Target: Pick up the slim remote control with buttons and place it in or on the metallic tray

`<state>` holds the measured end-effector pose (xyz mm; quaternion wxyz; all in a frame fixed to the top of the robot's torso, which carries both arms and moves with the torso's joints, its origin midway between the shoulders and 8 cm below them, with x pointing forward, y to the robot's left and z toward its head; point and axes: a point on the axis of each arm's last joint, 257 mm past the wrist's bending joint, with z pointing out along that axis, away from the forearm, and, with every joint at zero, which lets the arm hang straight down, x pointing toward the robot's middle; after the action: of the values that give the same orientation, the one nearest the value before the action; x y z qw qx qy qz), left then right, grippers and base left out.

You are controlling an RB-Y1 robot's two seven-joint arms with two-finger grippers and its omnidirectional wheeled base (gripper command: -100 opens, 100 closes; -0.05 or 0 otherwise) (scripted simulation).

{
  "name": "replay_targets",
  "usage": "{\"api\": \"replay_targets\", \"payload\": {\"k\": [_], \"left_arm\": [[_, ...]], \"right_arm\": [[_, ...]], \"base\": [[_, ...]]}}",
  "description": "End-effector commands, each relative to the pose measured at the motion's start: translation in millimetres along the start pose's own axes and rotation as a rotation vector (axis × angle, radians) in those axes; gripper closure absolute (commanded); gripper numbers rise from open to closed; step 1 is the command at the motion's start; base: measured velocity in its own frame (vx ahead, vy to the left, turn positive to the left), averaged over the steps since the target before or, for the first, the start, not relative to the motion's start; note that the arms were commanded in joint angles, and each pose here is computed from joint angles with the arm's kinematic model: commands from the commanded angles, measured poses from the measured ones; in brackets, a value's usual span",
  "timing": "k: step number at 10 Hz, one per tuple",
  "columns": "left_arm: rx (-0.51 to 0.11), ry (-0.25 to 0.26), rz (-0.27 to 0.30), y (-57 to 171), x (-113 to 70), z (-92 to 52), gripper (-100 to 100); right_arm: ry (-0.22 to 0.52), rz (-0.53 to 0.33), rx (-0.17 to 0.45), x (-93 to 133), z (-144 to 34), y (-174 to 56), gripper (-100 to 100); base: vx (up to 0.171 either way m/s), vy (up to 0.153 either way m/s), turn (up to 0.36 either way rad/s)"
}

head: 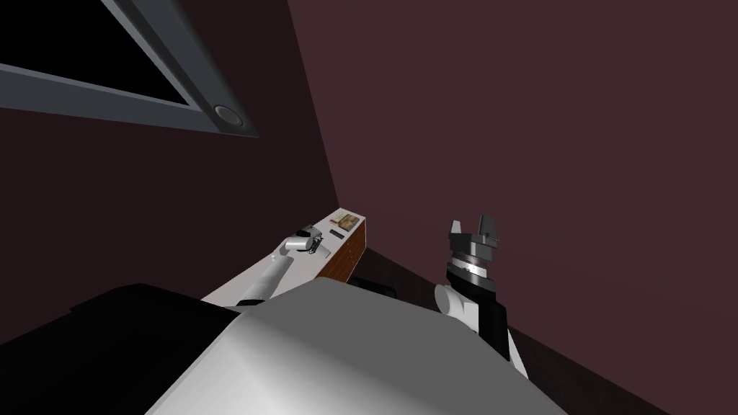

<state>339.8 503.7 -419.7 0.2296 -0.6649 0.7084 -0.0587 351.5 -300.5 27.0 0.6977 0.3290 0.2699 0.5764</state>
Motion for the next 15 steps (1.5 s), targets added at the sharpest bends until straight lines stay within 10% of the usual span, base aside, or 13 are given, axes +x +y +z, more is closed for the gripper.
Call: {"api": "replay_targets", "payload": {"k": [1, 15], "left_arm": [[-0.045, 0.022, 0.003, 13, 4.0, 0.8, -100], [-0.366, 0.244, 0.034, 92, 30.6, -13.4, -100]], "right_arm": [[0.000, 0.000, 0.000, 0, 0.0, 0, 0], [0.000, 0.000, 0.000, 0, 0.0, 0, 0]], "base": [[0.050, 0.027, -0.003], [0.055, 0.015, -0.001]]}}
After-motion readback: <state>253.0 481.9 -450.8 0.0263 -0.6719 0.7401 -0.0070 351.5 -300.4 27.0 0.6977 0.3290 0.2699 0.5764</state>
